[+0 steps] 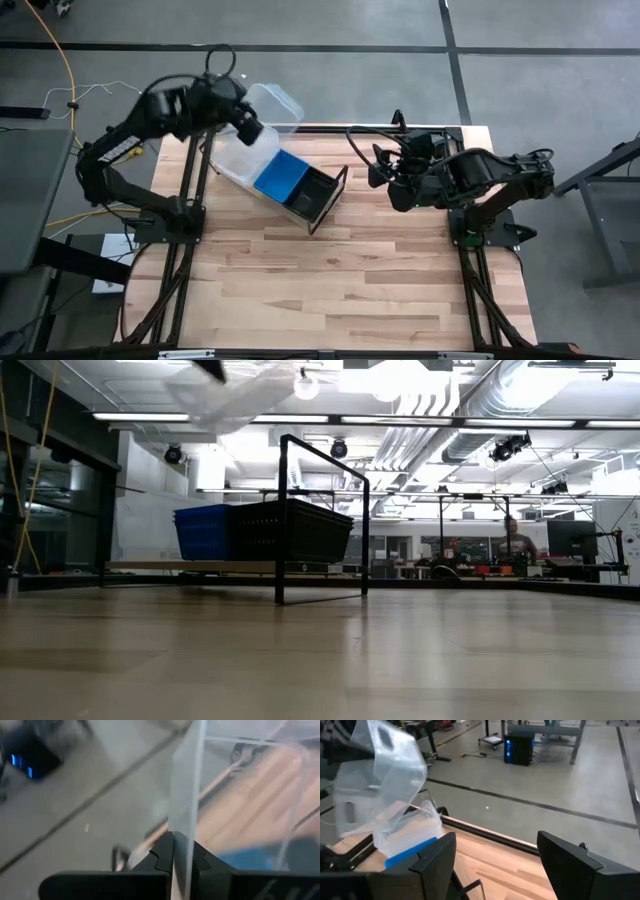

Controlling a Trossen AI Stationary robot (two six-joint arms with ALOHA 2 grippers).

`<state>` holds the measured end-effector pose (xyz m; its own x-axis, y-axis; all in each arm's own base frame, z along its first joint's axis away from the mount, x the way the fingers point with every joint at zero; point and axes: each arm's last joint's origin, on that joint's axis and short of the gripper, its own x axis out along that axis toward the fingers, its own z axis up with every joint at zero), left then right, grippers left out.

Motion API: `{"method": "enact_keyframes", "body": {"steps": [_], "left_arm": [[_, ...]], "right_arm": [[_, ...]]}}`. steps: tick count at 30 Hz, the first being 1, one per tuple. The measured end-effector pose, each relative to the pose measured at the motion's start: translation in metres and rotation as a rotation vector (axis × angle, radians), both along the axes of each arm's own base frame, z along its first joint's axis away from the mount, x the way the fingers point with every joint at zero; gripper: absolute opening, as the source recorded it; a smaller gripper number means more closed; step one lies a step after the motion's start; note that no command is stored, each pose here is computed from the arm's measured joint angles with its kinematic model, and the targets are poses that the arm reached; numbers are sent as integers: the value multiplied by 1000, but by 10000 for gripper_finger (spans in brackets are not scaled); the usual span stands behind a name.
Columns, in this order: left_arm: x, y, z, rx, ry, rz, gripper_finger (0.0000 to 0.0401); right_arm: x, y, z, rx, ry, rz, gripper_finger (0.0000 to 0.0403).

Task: Stack baskets on shelf by color
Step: Stack the transparent bin on top of the other transparent bins on the shelf

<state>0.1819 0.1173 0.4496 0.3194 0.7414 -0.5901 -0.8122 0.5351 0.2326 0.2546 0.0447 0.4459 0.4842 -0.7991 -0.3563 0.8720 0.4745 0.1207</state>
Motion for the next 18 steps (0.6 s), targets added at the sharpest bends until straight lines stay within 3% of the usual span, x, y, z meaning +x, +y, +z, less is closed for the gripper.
{"method": "enact_keyframes", "body": {"steps": [4,8,18], "left_arm": [[-9,21,-18,-153,143,61,0],[-14,48,-40,-313,255,195,0],[-25,84,-61,-516,231,285,0]], "right_arm": [[-3,-1,-2,16,-3,-21,267],[-4,-1,-3,32,-10,-27,267],[5,3,-11,74,40,5,267]]}}
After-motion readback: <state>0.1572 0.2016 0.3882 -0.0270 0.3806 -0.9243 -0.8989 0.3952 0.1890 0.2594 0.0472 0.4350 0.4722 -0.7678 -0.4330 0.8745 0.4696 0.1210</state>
